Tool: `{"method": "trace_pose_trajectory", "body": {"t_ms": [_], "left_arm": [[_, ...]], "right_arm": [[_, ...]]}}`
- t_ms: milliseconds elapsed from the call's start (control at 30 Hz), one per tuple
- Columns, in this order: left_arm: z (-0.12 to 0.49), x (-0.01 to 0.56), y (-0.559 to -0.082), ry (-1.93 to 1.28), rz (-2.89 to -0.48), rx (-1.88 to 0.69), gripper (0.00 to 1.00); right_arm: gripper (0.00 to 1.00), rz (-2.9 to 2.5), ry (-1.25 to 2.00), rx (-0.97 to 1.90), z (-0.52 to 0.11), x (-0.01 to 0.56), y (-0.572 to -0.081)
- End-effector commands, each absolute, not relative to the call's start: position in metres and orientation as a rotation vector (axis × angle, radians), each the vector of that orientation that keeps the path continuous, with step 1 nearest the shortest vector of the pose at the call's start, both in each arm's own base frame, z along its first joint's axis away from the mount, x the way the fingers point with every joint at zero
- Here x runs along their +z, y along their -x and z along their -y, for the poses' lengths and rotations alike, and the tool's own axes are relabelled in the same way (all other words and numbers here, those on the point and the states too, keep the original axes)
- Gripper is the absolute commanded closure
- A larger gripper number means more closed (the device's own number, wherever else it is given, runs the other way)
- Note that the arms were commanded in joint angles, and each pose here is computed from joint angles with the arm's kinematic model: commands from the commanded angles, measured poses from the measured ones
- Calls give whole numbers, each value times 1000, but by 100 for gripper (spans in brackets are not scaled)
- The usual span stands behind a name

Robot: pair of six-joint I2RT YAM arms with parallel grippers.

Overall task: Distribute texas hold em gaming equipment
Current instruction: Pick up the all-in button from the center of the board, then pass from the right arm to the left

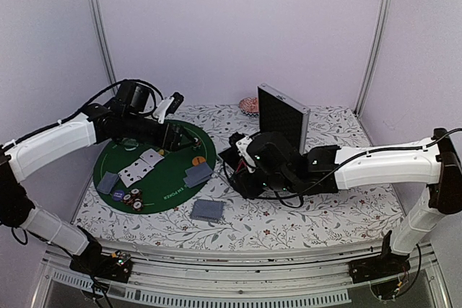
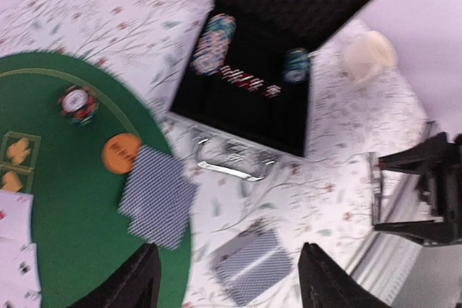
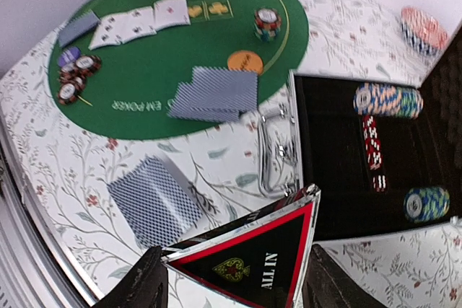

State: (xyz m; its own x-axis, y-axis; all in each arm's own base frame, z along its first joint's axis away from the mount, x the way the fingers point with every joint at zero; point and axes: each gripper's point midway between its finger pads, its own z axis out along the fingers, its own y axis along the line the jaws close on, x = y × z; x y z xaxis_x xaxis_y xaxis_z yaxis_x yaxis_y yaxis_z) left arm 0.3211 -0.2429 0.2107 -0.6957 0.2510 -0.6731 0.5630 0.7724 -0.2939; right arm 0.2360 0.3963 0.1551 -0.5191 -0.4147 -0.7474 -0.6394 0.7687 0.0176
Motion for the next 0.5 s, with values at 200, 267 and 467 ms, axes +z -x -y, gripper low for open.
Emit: {"method": "trace_pose_trajectory", "body": {"t_ms": [200, 267, 467], "left_arm": [[322, 286, -251, -712, -1916, -1296, 17], [327, 278, -251, -705, -1950, -1282, 17], [338, 256, -250, -719, -2030, -1213, 28]], "right_arm": [[59, -1742, 847, 409, -430, 249, -230], [59, -1719, 872, 388, -436, 251, -228], [59, -1696, 907, 346, -445, 250, -226]]}}
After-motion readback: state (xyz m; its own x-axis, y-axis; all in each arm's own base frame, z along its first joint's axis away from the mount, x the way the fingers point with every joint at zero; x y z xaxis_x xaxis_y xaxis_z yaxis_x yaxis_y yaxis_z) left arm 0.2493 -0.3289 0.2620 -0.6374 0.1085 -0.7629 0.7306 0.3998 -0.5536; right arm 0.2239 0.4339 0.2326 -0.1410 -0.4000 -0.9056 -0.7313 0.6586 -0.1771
